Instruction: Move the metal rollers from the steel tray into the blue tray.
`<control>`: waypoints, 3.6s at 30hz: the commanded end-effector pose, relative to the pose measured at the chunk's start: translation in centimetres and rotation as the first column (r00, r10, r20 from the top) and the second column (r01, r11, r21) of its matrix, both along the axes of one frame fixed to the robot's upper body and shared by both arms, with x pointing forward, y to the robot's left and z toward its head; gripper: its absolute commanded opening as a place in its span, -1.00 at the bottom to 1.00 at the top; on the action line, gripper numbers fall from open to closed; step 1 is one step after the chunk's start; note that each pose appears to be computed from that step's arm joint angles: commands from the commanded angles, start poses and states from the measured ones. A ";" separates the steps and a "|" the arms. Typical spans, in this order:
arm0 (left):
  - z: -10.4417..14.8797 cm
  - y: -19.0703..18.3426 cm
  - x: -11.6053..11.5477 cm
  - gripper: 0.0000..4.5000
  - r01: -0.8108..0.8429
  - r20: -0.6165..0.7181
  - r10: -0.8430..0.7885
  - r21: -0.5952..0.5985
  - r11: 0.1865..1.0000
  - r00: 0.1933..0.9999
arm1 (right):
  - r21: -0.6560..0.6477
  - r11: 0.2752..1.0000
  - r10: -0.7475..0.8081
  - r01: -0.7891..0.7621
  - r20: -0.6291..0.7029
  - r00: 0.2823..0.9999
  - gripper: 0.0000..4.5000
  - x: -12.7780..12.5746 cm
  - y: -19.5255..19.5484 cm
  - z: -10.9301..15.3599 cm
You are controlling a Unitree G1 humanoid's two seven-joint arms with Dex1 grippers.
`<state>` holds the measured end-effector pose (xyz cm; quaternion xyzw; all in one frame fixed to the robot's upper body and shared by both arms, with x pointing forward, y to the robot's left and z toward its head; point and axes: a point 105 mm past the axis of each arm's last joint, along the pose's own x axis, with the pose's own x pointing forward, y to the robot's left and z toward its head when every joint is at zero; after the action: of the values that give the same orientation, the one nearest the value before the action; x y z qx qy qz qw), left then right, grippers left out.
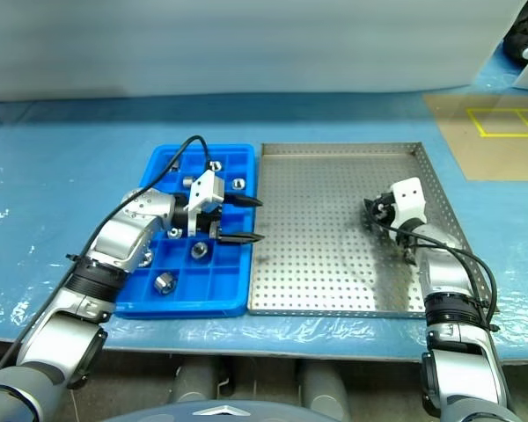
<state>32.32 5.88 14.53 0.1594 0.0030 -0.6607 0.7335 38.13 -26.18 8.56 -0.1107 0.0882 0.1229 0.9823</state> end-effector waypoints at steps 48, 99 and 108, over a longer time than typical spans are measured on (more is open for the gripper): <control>2.9 12.2 -5.8 0.72 -0.461 0.012 0.461 0.049 0.886 0.887 | 0.121 0.453 0.889 -0.883 0.011 0.458 0.44 -2.4 25.2 5.1; 0.6 -2.6 -1.1 0.72 0.209 -0.018 -0.210 -0.054 0.976 0.978 | 0.032 0.999 -0.019 0.024 -0.160 0.987 0.44 -9.7 -2.9 -1.4; 0.6 -1.6 -1.2 0.72 0.167 -0.017 -0.168 -0.045 0.985 0.986 | 0.029 1.000 0.007 -0.002 -0.151 0.989 0.03 -8.8 -2.5 -1.6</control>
<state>31.11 3.93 13.96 0.1283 0.0042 -0.7281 0.6733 29.05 -28.61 6.50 -0.0744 0.1666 0.1340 0.9740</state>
